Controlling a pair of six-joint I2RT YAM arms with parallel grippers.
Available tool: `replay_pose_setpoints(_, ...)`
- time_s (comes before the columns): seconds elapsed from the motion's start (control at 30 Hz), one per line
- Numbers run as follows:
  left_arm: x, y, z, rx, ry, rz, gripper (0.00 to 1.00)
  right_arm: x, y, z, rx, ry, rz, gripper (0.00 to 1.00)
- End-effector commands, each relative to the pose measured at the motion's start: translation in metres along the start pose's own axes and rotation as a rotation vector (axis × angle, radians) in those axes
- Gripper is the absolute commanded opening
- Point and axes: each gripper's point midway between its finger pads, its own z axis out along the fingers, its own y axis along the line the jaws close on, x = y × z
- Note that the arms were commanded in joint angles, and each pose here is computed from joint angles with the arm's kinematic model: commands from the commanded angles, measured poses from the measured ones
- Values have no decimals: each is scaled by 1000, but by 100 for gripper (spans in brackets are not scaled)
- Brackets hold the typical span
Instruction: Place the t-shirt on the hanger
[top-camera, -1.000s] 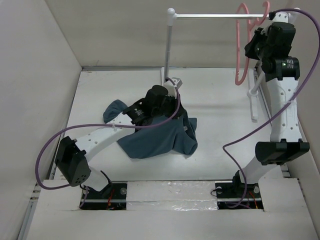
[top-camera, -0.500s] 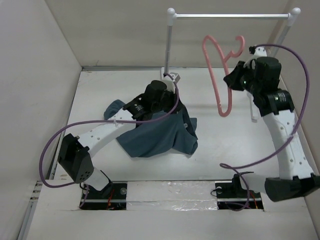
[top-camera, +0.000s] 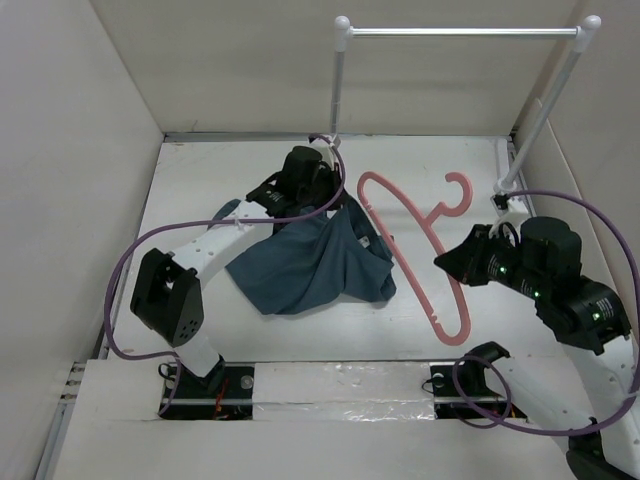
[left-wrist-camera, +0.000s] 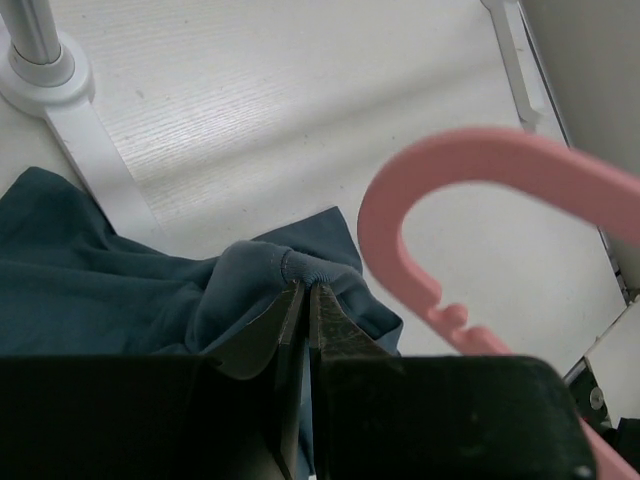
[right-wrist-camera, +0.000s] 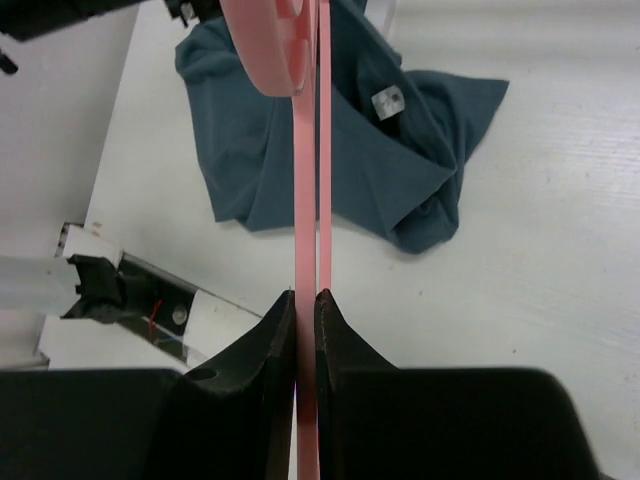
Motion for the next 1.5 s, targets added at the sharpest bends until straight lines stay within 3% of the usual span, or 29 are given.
replay_pose_setpoints(0.0,-31,-14,-6,25,-72,6,0,19,6,-5,-31,61,41,0)
replay_pose_setpoints(0.7,-42,-22,-25,16,-113,-2,0,47,16,23,-134,201,9,0)
replay_pose_setpoints(1.07,-43,-63,-68,152,-105,6,0,-9,40,68,-169,0,-29,0)
replay_pose_setpoints(1.23,-71,-91,-99,247,-173,34,0,-14,78,104,-254,18,-81,0)
replay_pose_setpoints(1.4,-119,-94,-130,184,-296,88,0,-3,115,98,-357,59,-163,0)
replay_pose_setpoints(1.47,-123,-92,-136,179,-292,95,0,2,116,86,-391,70,-183,0)
